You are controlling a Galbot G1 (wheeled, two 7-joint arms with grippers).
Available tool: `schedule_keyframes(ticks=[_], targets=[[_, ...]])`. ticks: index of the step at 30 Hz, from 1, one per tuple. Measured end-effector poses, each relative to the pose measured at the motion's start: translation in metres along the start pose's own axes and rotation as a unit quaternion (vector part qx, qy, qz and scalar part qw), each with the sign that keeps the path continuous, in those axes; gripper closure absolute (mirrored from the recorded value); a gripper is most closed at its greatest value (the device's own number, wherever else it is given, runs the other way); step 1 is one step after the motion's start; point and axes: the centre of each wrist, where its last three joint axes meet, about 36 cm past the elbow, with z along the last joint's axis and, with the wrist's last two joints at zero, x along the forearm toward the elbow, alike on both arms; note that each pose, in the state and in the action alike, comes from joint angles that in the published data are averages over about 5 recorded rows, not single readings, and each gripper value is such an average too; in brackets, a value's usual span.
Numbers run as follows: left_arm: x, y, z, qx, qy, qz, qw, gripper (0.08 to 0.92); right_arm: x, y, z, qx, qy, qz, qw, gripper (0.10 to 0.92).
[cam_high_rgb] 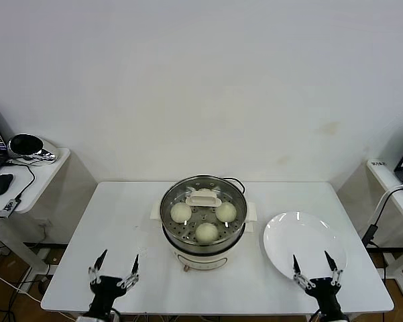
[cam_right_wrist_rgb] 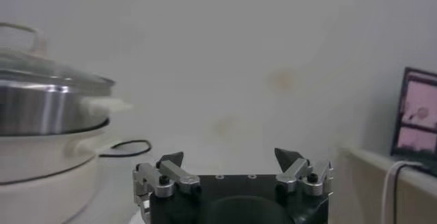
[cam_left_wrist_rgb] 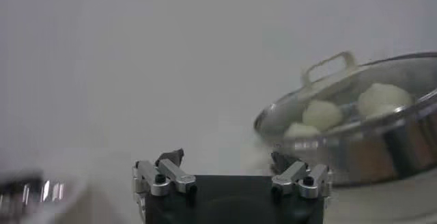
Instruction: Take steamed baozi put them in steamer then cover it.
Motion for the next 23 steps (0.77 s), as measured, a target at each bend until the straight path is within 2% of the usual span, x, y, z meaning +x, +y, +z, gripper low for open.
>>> schedule_keyframes(ticks=[9,23], targets=[[0.022,0.011,0.028,0.047,0.033,-0.019,0.998,0.177,0.012,0.01,0.002,-0.025,0.019,-0.025,0.999,0.2],[0.036,0.016,0.051,0.056,0.061,-0.023,0.996,0.177,0.026,0.023,0.002,-0.047,0.053,-0.047,0.996,0.2]])
